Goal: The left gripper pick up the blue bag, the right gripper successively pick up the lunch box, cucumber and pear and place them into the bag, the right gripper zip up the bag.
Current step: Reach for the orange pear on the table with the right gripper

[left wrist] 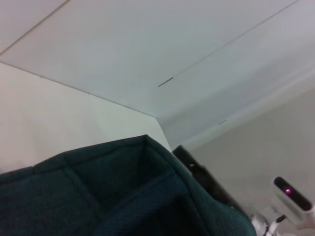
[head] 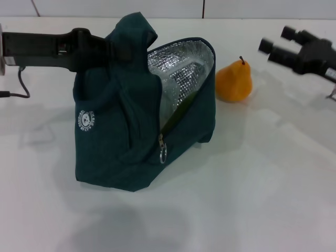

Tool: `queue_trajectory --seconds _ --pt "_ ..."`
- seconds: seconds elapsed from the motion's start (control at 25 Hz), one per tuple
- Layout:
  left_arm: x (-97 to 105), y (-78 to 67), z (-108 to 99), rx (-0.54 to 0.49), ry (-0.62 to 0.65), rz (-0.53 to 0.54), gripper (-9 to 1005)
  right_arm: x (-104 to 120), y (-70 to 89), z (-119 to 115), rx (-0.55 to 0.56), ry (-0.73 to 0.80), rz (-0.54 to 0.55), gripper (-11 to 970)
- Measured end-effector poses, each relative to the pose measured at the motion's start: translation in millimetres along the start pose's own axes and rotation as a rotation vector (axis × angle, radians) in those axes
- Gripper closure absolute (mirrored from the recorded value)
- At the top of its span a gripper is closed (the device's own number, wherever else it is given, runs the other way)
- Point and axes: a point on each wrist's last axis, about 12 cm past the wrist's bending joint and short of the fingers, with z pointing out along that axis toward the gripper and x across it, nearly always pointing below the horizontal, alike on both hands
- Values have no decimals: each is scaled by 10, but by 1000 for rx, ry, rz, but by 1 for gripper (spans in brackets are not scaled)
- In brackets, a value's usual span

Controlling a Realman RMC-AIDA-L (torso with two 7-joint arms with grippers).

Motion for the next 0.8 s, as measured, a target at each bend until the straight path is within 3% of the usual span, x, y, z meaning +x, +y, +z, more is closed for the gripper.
queue_trajectory --seconds 0.28,0.8 --pt "-12 -16 35 6 7 6 888 188 40 199 59 115 -185 90" --pt "-20 -22 43 9 5 9 885 129 72 492 20 151 -250 130"
